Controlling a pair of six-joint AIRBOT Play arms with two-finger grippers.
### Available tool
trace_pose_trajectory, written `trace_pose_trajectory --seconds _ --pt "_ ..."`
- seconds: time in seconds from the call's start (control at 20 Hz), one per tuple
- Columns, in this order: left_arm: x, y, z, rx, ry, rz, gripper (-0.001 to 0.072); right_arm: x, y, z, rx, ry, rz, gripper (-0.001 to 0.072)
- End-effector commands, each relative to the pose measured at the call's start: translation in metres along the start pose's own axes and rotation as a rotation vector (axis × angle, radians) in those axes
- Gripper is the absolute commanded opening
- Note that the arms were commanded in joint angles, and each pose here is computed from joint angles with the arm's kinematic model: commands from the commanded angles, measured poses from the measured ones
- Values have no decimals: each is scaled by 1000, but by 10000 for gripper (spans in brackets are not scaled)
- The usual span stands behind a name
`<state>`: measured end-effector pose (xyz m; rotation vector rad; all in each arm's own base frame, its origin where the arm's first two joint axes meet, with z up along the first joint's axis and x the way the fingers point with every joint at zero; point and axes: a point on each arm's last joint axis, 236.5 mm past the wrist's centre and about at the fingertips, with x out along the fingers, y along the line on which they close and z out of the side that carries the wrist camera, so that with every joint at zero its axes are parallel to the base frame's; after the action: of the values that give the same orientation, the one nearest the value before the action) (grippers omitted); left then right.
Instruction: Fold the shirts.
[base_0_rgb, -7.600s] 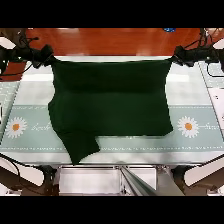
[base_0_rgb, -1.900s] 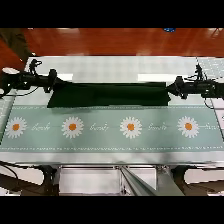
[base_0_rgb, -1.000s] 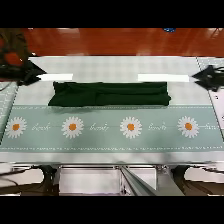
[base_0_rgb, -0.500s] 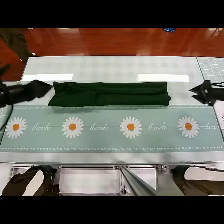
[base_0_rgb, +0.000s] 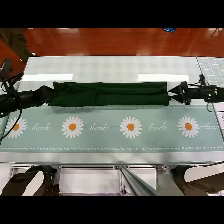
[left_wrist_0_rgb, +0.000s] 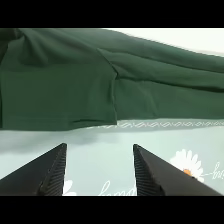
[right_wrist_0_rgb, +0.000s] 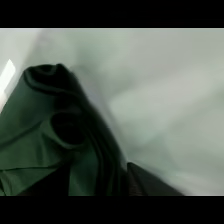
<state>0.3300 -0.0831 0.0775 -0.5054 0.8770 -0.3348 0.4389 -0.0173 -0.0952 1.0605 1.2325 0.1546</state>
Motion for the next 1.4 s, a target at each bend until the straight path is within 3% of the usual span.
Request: trace_pose_trajectory --seconds 0.0,0.2,0.25,0.3,0.35,0.5,0.65,0.7,0.75,0.8,0.95,1.15,1.35 --pt "3 1 -2 -12 7 1 509 24 22 -3 -34 39 15 418" --pt "3 1 -2 -12 7 1 509 48 43 -8 -78 73 18 398" --pt "3 1 -2 -12 7 1 509 52 47 -9 -94 71 17 322" --pt "3 1 -2 -12 7 1 509 52 52 -8 -131 68 22 62" --pt "2 1 -1 -11 7 1 508 52 59 -11 -159 80 38 24" --pt "2 1 -1 -10 7 1 508 27 77 -16 -237 87 41 24" --pt "5 -15 -5 40 17 -53 500 -27 80 -32 -357 78 -81 23" --pt "8 -33 -10 75 30 -107 444 -47 81 -38 -379 46 -117 24" --pt "12 -49 -16 107 46 -151 206 -64 84 -45 -405 5 -137 24" --pt "21 -65 -21 136 55 -180 33 -82 90 -50 -421 -48 -137 23" --pt "67 -106 -40 141 80 -224 24 -131 107 -84 -471 -163 -125 24" --pt "159 -171 -109 276 326 -275 23 -159 123 -141 -483 -234 -85 23" --pt "237 -208 -147 191 570 -297 23 -180 135 -185 -515 -260 -63 23"
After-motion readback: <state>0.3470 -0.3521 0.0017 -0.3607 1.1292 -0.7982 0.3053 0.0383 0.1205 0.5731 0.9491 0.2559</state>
